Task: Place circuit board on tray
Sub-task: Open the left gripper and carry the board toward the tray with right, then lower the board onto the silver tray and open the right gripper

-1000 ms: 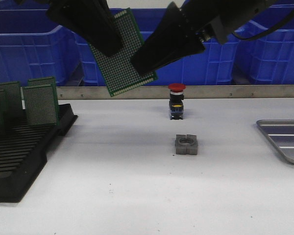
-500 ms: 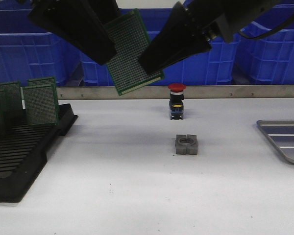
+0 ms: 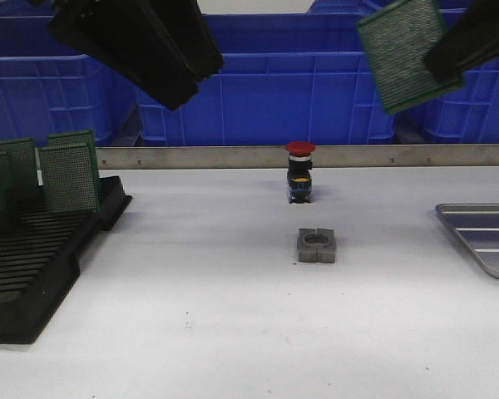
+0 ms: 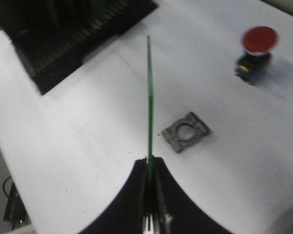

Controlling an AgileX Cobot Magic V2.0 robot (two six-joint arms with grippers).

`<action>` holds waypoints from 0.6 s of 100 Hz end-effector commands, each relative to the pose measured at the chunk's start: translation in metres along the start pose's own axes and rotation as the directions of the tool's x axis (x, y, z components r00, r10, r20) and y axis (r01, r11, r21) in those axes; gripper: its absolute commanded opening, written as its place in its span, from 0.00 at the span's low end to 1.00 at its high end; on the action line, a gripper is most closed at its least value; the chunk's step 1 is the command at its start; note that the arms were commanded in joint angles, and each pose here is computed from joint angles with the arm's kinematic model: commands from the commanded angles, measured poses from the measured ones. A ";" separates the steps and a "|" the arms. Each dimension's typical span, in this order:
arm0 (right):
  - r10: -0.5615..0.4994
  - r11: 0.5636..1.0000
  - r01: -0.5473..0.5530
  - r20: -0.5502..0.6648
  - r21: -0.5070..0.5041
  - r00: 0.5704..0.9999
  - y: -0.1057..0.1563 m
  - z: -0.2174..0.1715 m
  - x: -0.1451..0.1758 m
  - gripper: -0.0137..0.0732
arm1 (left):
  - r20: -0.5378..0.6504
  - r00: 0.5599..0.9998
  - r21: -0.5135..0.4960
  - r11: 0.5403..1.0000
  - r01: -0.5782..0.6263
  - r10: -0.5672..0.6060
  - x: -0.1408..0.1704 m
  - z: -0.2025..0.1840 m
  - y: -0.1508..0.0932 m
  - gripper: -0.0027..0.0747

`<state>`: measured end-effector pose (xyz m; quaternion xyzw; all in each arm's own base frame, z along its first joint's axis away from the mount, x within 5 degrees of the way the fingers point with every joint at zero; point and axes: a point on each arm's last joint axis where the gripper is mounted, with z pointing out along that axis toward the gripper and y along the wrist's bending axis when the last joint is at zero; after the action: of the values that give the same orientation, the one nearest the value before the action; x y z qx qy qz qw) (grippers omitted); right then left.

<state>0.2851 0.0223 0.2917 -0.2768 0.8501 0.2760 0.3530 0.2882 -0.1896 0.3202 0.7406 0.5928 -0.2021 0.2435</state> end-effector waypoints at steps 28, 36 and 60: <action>0.550 0.819 -0.560 0.108 0.123 0.828 -0.091 -0.018 0.039 0.08 | 0.073 0.997 -0.017 1.000 -0.027 0.028 -0.020 -0.020 -0.009 0.75; 0.629 0.763 -0.635 0.089 0.118 0.772 -0.106 -0.010 0.053 0.08 | 0.073 0.997 -0.017 1.000 -0.027 0.028 -0.020 -0.020 -0.009 0.75; 0.732 0.676 -0.729 0.012 0.104 0.681 -0.130 0.019 0.083 0.08 | 0.073 0.997 -0.017 1.000 -0.027 0.028 -0.020 -0.020 -0.009 0.75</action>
<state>0.3246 -0.0774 0.1710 0.0902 0.9198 0.3272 0.1966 0.2882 -0.1897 0.3203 0.7402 0.5928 -0.2028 0.2439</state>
